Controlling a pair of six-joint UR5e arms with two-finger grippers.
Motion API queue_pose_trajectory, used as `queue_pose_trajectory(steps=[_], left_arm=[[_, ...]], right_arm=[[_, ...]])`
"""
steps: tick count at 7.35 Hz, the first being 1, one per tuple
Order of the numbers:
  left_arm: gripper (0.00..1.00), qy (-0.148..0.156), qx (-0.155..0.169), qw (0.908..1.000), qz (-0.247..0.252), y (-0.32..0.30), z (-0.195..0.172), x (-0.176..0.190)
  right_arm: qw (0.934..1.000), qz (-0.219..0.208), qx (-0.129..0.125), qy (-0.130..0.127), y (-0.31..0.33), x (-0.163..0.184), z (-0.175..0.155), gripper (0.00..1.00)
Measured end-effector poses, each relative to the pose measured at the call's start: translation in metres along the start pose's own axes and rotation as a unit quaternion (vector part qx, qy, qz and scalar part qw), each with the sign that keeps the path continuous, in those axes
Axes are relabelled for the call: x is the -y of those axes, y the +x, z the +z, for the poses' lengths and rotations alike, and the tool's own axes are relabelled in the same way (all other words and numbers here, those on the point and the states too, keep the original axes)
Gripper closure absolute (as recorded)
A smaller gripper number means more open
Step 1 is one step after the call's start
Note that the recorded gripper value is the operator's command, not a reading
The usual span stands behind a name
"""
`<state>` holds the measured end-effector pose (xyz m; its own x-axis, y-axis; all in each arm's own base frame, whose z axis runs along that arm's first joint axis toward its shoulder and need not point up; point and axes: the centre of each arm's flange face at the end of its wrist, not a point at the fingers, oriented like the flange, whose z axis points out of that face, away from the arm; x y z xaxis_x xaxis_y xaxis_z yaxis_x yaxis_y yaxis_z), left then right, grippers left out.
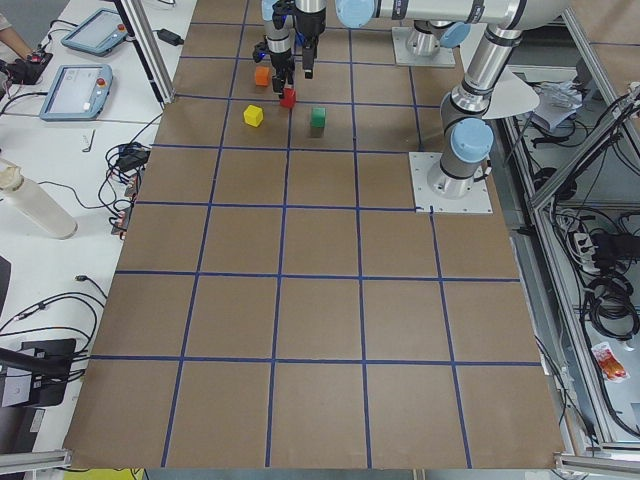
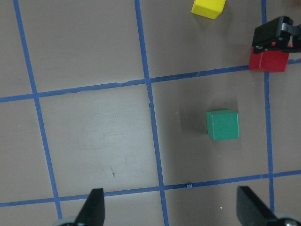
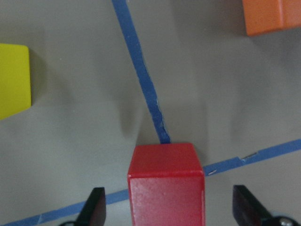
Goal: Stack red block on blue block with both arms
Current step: 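Lower the right gripper onto the red cube and grasp it, then lift the red cube with the right gripper and carry it over the blue cube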
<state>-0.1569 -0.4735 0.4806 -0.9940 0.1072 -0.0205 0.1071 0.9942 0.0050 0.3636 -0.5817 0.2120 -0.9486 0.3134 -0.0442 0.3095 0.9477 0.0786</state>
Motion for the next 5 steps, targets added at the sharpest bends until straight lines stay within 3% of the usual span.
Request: queue_pose_trajectory(steps=[1,3,5], left_arm=[[0.00,0.000,0.000,1.0000,0.000,0.000,0.000,0.000],[0.00,0.001,0.000,1.0000,-0.001,0.000,-0.001,0.000],[0.00,0.002,0.000,1.0000,-0.001,0.000,-0.001,0.000]], right_arm=[[1.0000,0.002,0.000,-0.001,0.000,0.001,0.003,1.00],[1.0000,0.001,-0.003,-0.003,0.000,0.001,0.005,1.00],[0.9998,-0.018,-0.013,0.003,0.003,0.005,-0.016,1.00]])
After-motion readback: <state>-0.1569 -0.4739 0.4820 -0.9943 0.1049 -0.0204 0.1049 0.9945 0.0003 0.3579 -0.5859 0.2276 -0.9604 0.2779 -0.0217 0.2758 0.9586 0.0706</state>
